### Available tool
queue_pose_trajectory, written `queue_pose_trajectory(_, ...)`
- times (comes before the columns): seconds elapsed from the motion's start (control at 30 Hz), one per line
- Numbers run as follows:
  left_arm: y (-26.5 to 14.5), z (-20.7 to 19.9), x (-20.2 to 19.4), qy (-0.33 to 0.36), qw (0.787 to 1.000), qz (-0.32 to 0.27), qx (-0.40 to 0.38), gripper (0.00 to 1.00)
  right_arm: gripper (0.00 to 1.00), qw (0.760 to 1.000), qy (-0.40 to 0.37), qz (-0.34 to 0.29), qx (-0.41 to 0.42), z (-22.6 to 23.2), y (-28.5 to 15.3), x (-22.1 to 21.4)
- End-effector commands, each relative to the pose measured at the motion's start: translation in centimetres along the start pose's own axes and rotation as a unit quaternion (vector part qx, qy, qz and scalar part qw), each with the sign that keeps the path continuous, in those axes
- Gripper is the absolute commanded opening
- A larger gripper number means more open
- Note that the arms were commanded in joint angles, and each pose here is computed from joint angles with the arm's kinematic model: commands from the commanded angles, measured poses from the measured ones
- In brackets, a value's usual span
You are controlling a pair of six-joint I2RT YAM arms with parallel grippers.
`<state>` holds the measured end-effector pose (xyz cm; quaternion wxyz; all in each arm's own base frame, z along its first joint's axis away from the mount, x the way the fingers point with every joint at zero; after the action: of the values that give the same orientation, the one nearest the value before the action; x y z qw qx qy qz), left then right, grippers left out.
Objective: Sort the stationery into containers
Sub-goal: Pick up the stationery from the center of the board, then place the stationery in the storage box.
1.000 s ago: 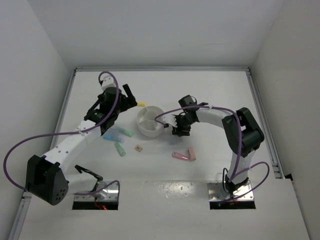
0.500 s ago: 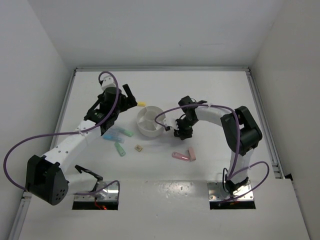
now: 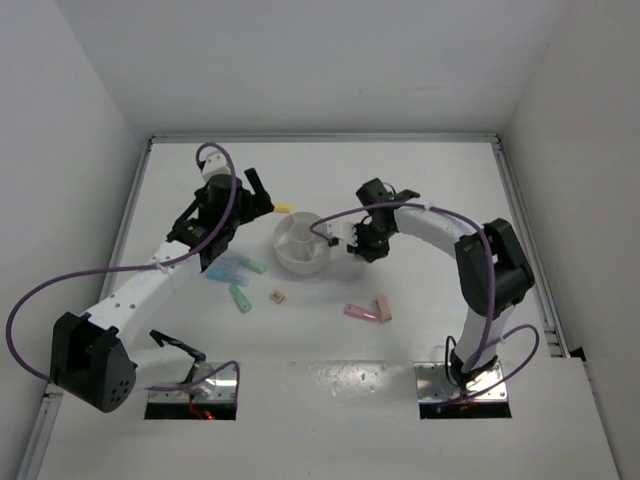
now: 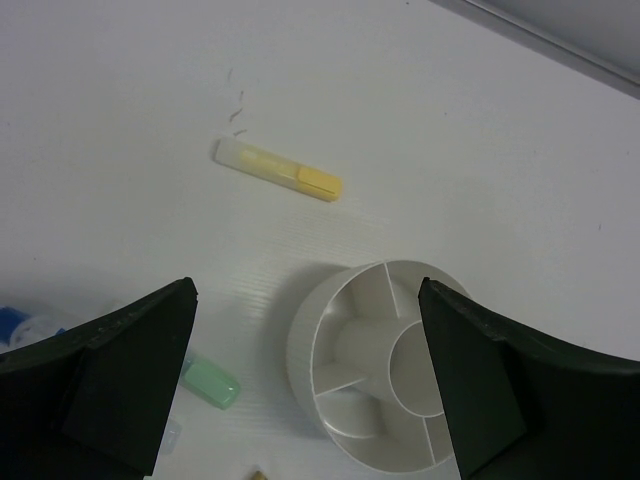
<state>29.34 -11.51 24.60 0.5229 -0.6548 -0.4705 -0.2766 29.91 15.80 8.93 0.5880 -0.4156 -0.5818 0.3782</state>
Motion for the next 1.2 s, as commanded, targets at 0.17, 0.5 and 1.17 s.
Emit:
queue_pose_trajectory(0.17,-1.0,-0.7,2.0,-0.006,0.999,-0.026,-0.026,0.99,0.00,0.983,-0.051,0.054,-0.166,-6.4,-10.7,6.7)
queue_pose_trajectory(0.5,-1.0,-0.7,2.0,-0.001,0.999,-0.026,-0.026,0.99,0.01,0.974,-0.151,0.013,-0.167,-5.7,-12.3,10.3)
queue_pose_trajectory(1.17,-1.0,-0.8,2.2,-0.003,0.999,-0.030,-0.028,0.99,0.00,0.944,-0.317,-0.051,-0.070,-1.9,-7.1,12.8)
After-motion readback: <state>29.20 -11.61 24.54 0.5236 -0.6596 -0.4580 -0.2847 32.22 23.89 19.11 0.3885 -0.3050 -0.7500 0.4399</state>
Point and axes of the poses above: each gripper's point midway between its finger pads, its own y axis out along the fingers, its own z axis along the line the jaws close on, x = y × z, the point moved 8 cm from there along -y, back along the fingers, and after that the axes turned 5 degrees about y, right-handed, at the moved point
